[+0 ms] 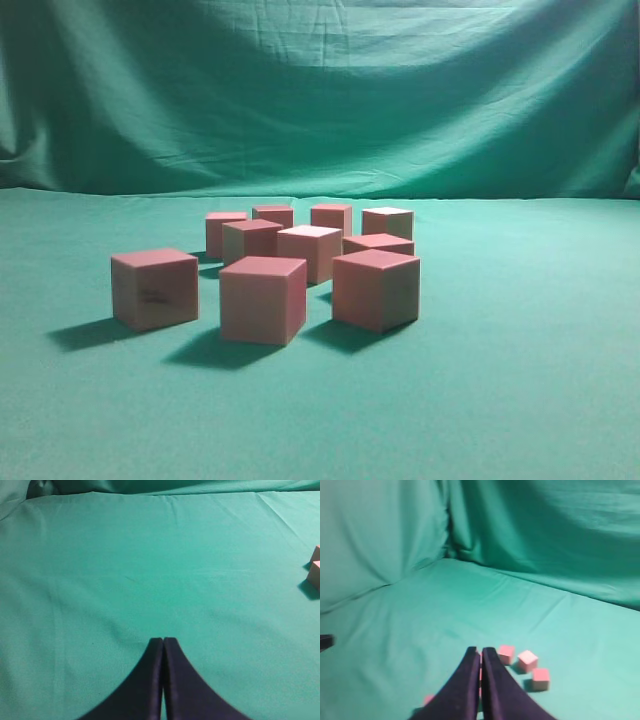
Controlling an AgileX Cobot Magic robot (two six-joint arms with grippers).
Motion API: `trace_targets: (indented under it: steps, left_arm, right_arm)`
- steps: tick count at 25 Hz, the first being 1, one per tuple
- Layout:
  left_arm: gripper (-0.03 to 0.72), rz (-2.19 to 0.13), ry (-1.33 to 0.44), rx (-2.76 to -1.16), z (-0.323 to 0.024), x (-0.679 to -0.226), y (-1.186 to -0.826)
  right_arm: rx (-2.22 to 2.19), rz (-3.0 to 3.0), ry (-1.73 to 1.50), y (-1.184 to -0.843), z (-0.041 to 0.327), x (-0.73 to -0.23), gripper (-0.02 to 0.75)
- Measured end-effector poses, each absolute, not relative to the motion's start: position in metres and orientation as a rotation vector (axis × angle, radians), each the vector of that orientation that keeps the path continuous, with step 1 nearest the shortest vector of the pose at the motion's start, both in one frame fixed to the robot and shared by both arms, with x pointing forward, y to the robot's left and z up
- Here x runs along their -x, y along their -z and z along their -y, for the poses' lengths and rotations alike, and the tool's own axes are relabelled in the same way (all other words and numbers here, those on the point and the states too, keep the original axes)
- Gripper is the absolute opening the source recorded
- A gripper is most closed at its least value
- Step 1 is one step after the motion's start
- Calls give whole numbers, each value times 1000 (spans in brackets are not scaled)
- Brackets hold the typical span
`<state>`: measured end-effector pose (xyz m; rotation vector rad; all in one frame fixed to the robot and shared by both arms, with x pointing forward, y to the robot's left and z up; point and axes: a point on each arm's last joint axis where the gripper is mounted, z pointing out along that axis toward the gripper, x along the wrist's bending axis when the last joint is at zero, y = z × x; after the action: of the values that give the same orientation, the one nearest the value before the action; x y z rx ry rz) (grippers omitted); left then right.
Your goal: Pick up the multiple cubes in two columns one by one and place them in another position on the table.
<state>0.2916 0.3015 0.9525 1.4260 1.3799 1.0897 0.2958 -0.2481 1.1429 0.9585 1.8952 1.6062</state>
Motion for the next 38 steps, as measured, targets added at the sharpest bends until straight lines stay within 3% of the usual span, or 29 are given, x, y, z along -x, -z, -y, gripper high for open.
trace_targets:
  steps: [17,18,23,38]
  left_arm:
    - [0,-1380,-1090,-1426,-301,-292,-953]
    - [0,-1380,-1090,-1426,-301,-292,-953]
    - [0,-1380,-1090,-1426,-301,-292,-953]
    - [0,-1380,-1090,-1426,-301,-292,-953]
  right_arm:
    - [-1274,-1546,-1251,-1000,287,-288,0]
    - [-1276,-1540,-1237,-992,288,-287,55]
    - [-1317,-1524,-1174,-960,290,-290,55]
    - [-1377,-1532,-1115,-945,292,-290,55]
